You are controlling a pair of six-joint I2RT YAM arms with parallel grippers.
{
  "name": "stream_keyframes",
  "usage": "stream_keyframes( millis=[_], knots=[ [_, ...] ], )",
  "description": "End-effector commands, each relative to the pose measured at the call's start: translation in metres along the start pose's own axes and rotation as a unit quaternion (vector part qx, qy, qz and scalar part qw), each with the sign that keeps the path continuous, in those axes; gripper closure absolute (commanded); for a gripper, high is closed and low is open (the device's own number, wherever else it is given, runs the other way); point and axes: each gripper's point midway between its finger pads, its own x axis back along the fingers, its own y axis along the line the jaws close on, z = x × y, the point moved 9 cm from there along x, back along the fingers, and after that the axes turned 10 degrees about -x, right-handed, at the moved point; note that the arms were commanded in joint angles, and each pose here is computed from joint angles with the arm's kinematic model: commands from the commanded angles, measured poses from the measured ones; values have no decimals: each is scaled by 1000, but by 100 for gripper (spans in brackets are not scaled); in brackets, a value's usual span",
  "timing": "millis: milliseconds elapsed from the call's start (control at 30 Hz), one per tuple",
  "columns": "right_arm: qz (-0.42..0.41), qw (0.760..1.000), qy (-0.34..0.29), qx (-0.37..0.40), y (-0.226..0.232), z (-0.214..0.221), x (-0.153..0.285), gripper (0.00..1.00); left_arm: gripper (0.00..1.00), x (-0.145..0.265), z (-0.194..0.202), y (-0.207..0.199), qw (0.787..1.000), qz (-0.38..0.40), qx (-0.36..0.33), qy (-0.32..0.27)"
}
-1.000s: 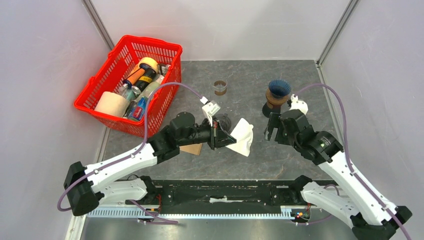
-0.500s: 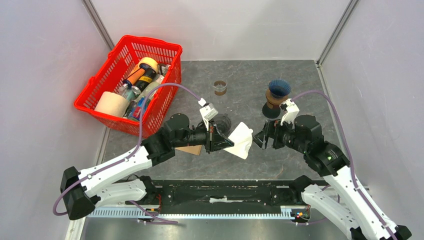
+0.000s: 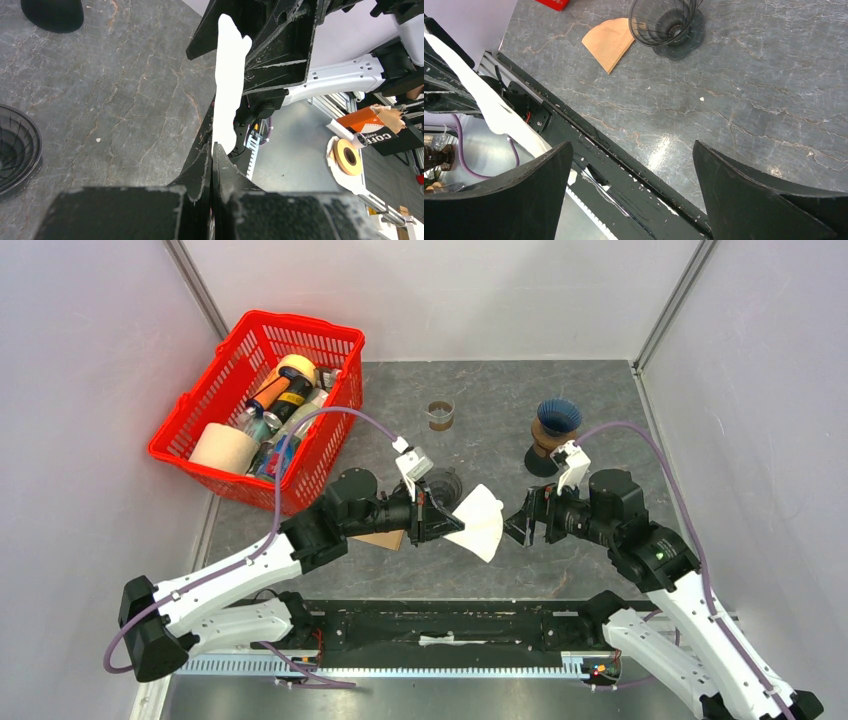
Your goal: Place the coffee filter in the dripper
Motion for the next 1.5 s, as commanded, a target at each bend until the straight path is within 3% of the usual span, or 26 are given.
stream_keyframes(
  millis=[0,1333,1467],
  knots=[
    [-11,1000,-9,20,9,-9,10,3,98,-1,-1,2,1000,2,-22,-2],
    [25,999,9,35,14,-21,19,3,98,0,1,1,1000,12,-24,8],
    [85,996,-32,19,6,-31,16,3,98,0,1,-2,999,26,-28,7]
  ],
)
